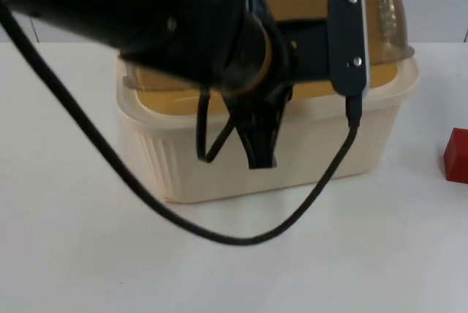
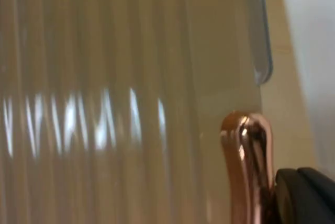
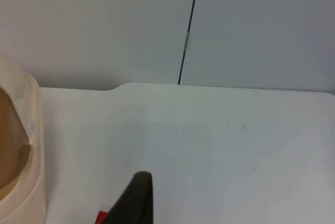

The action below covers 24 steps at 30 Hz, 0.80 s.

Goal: Open the box lid with the left hand, place the block into the box with the right hand, then close the box lid with the left hand.

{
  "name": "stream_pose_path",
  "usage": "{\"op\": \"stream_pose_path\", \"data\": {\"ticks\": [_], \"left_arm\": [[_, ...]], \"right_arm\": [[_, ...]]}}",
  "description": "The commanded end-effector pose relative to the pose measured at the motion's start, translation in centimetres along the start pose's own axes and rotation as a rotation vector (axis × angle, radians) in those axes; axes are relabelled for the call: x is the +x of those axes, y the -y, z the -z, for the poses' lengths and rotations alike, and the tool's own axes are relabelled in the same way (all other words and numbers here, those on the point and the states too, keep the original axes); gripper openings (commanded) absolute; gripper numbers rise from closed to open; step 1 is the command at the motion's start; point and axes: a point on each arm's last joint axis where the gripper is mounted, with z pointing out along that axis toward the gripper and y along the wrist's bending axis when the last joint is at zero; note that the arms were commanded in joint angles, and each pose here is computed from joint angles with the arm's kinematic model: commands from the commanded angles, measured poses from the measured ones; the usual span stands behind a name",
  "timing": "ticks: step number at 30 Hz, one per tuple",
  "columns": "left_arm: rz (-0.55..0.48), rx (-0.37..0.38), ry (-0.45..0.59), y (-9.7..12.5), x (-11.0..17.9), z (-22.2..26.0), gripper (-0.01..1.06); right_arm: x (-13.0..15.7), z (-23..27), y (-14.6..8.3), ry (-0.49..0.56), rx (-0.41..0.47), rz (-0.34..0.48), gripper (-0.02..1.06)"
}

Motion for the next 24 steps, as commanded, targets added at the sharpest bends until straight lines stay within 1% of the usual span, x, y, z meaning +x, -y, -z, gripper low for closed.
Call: {"op": "stream_pose_path", "data": {"ticks": [1,9,13,14,18,19,21,24], "left_arm": [[0.005,0.004,-0.035,-1.2,0.3,0.1,0.0],[0.019,0.046,-0.043,-3.8,0.0,0.4,0.0],[0.049,0.063,-0.061,-5.7,0.7,0.4,0.0],[0.049,0.063,-0.061,-5.7,0.7,0.4,0.0],[0.125,0.092,-0.061,-7.3,1.4,0.5,0.0],[0.125,0.092,-0.061,-7.3,1.4,0.5,0.0],[0.196,0.123,-0.043,-8.1,1.8,0.5,0.0],[0.26,0.174,-0.016,-8.9,2.3,0.7,0.0]], "right_arm": [[-0.3,0.2,0.1,0.015,0.006,0.001,1.05],[-0.3,0.2,0.1,0.015,0.006,0.001,1.05],[-0.3,0.2,0.2,0.015,0.009,0.005,1.05],[-0.3,0.2,0.2,0.015,0.009,0.005,1.05],[-0.3,0.2,0.2,0.015,0.009,0.005,1.05],[-0.3,0.2,0.2,0.015,0.009,0.005,1.05],[-0.3,0.2,0.2,0.015,0.009,0.005,1.05],[-0.3,0.2,0.2,0.015,0.009,0.005,1.05]]}}
